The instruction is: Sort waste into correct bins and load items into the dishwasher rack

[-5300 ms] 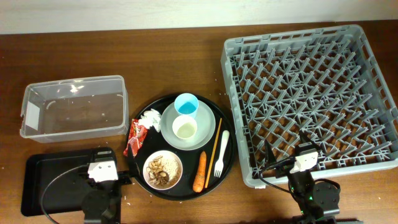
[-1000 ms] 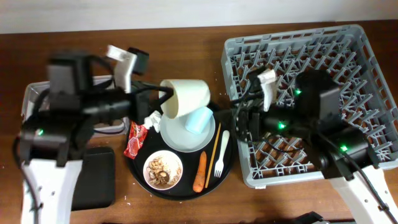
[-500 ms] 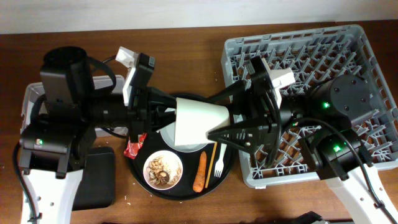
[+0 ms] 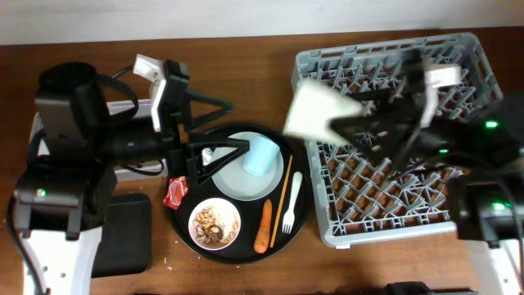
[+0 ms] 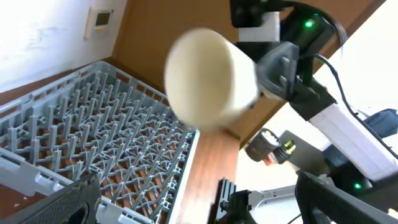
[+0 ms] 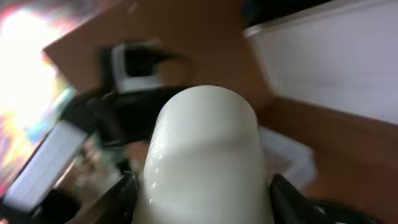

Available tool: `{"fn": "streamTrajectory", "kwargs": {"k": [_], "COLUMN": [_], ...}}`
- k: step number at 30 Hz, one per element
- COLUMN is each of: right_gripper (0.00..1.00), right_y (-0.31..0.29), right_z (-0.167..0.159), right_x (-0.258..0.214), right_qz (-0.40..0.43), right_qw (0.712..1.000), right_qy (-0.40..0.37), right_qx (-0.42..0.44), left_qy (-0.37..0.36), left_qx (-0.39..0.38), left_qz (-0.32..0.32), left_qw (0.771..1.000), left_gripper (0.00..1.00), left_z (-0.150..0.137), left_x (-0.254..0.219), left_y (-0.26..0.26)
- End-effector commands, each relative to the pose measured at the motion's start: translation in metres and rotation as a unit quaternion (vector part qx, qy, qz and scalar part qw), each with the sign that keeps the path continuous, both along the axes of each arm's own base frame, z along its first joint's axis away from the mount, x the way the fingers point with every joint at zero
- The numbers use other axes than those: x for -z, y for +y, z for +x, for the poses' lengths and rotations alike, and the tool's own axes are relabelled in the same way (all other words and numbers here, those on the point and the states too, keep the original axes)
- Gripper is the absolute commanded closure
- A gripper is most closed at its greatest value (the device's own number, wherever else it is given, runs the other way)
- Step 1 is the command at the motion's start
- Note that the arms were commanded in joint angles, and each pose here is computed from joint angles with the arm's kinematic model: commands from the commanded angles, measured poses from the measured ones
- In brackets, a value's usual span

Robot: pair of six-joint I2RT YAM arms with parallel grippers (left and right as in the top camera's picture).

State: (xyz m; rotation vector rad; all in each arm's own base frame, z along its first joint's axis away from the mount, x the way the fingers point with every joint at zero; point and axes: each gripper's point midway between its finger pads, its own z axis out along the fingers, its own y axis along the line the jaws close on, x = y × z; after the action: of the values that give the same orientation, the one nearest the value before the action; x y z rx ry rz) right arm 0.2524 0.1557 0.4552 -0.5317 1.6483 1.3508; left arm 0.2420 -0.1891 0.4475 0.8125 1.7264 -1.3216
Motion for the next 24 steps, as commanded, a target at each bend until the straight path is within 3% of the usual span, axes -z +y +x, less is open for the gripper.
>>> {"fn": "streamTrajectory", "kwargs": {"k": [1,2,4,5,8,10,13,15,17,19,22,24], "right_gripper": [0.63,0.62,0.63,0.63,0.63,0.63,0.63,0.63,0.44,0.38,0.27,0.21], "right_y": [-0.083,-0.118,-0.193,-0.21,-0.21,-0.221,-0.216,-0.208,-0.195,-0.196,-0.181,-0.18], "right_z": [0.043,0.053,0.045,0.034,0.015,-0.002,-0.009,-0.009,0.007,0.017,0.028,0.014], "right_x": [0.037,0.069,0.141,0.162,0.208,0.258,0.298,0.308,0.308,0.303,0.242,0.196], "right_qz": [-0.032,-0.066,-0.183,-0.222,-0.264,-0.32,-0.345,-0.366,-0.393,-0.423,-0.39,-0.365], "right_qw": [0.976,0.947,0.839,0.8,0.766,0.705,0.674,0.669,0.684,0.673,0.728,0.751], "right_qy": [0.064,0.113,0.224,0.263,0.362,0.466,0.546,0.556,0.52,0.488,0.388,0.329], "right_qx": [0.207,0.293,0.461,0.492,0.461,0.429,0.359,0.332,0.328,0.361,0.41,0.441], "left_qy": [-0.049,-0.058,-0.073,-0.079,-0.073,-0.061,-0.06,-0.063,-0.053,-0.037,-0.021,-0.011], "left_qx": [-0.015,-0.015,-0.015,-0.019,-0.037,-0.038,-0.038,-0.04,-0.063,-0.078,-0.105,-0.127], "left_qz": [0.0,-0.001,-0.003,-0.002,0.005,0.007,0.007,0.009,0.02,0.029,0.049,0.064], "left_qw": [0.999,0.998,0.997,0.997,0.997,0.997,0.997,0.997,0.996,0.996,0.993,0.99], "left_gripper": [0.01,0.01,0.01,0.01,0.01,0.01,0.01,0.01,0.01,0.01,0.01,0.01], "left_z": [-0.023,-0.03,-0.041,-0.044,-0.043,-0.044,-0.043,-0.043,-0.036,-0.033,-0.028,-0.023], "left_x": [-0.02,-0.024,-0.03,-0.032,-0.029,-0.025,-0.025,-0.025,-0.019,-0.013,-0.002,0.005], "left_y": [0.007,0.008,0.009,0.009,0.012,0.012,0.012,0.012,0.015,0.018,0.023,0.028]}}
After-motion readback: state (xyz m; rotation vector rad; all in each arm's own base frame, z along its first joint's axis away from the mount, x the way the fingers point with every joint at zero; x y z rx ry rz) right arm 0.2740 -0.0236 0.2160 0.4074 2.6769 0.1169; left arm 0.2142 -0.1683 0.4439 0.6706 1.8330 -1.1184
